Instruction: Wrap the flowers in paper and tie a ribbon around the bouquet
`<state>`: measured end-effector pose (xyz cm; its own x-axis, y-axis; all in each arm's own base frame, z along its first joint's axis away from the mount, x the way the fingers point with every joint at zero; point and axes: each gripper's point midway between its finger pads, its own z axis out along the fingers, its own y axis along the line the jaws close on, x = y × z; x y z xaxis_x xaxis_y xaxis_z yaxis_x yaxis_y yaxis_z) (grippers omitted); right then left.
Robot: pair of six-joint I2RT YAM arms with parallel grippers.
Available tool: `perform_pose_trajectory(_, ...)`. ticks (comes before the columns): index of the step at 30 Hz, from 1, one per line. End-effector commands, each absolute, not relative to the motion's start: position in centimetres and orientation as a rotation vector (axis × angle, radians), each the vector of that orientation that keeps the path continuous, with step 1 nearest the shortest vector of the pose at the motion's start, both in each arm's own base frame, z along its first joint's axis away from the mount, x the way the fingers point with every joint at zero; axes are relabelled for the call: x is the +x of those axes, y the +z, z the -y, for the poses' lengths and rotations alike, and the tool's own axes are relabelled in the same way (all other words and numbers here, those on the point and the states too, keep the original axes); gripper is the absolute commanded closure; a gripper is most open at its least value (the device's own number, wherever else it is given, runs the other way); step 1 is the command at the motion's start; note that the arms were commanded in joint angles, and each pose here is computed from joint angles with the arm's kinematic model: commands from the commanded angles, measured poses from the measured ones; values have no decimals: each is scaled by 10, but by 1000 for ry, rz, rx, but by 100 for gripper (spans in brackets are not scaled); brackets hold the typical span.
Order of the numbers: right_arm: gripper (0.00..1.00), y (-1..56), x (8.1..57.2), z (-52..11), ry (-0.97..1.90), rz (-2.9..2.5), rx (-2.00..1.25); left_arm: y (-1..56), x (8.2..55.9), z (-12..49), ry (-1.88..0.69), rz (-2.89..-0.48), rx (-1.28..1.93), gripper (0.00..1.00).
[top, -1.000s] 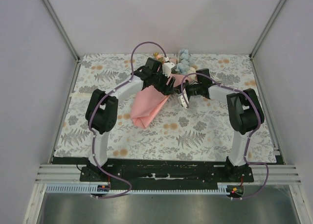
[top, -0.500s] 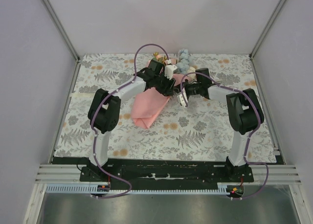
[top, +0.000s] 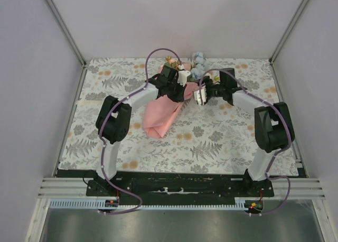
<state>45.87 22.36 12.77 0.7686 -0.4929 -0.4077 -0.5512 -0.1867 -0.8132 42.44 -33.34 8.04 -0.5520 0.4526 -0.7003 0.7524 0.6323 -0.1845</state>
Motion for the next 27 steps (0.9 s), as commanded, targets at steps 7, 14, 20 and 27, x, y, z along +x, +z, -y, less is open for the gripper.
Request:
perform_pose_trajectory(7, 24, 166, 476, -84, 219, -1656, -1558, 114, 439, 337, -719, -2216, 793, 98)
perform_pose_trajectory(14, 36, 123, 489, -80, 475, -2207, -1081, 113, 449, 334, -720, -2233, 743, 98)
perform_pose_trajectory(20, 30, 77, 489, -79, 475, -2418, -891, 112, 450, 331, -737, -2238, 733, 98)
perform_pose_trajectory(27, 30, 45, 508, -66, 285, -2523, -812, 111, 451, 330, -735, -2239, 724, 98)
